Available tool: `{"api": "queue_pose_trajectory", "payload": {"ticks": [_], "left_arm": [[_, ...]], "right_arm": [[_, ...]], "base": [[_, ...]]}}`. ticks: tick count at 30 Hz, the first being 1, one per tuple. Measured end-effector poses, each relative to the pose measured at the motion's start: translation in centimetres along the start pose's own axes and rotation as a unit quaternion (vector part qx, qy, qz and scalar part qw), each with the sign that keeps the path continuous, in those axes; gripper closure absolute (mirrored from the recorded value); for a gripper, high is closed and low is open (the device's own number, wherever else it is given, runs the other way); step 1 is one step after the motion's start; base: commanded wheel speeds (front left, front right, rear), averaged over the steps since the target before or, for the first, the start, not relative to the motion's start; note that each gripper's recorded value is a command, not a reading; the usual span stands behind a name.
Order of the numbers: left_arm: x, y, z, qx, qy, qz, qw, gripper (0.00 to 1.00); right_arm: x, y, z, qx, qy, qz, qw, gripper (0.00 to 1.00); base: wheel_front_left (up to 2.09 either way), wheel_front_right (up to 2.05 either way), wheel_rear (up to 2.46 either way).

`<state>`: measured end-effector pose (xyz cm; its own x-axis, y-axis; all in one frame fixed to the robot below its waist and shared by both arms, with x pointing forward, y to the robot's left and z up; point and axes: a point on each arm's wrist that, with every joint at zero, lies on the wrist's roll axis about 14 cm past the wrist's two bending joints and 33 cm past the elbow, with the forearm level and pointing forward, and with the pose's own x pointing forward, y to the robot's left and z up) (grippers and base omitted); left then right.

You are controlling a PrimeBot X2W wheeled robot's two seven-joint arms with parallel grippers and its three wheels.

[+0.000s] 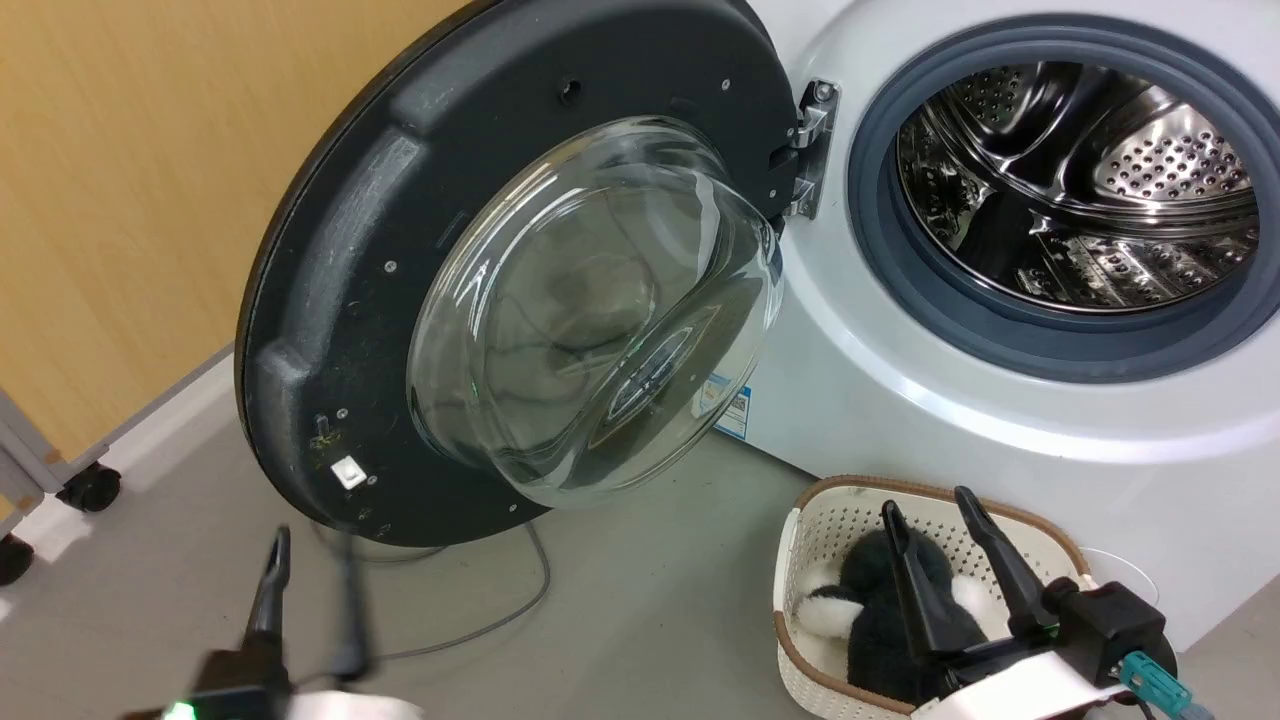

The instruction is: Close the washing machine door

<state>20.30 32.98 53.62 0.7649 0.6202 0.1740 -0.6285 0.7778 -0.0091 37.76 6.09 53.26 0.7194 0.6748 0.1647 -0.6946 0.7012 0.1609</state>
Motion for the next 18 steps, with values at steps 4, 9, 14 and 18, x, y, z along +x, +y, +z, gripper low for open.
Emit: {"api": "queue_pose_trajectory", "payload": {"ticks": [4,9,14,18], "left_arm": [[1.3,2.4,2.5,0.004,-0.041,0.017,0.999,1.00],[4.4,6.1,6.7,0.011,-0.103,0.035,0.994,1.00],[8.5,10.0,9.2,-0.049,-0.120,0.064,0.990,1.00],[11.8,12.4,9.6,-0.168,-0.110,0.096,0.975,1.00]], "right_arm": [[-0.1,-0.3,0.1,-0.001,-0.001,-0.004,1.000,0.00],[-0.3,-0.9,-0.1,0.002,0.000,-0.013,1.000,0.00],[-0.8,-1.6,-0.6,0.006,0.005,-0.024,1.000,0.00],[-1.1,-2.6,-1.0,0.004,0.009,-0.037,0.999,0.00]], "base": [[0.00,0.00,0.00],[0.00,0.00,0.00],[0.00,0.00,0.00],[0.00,0.00,0.00]]}}
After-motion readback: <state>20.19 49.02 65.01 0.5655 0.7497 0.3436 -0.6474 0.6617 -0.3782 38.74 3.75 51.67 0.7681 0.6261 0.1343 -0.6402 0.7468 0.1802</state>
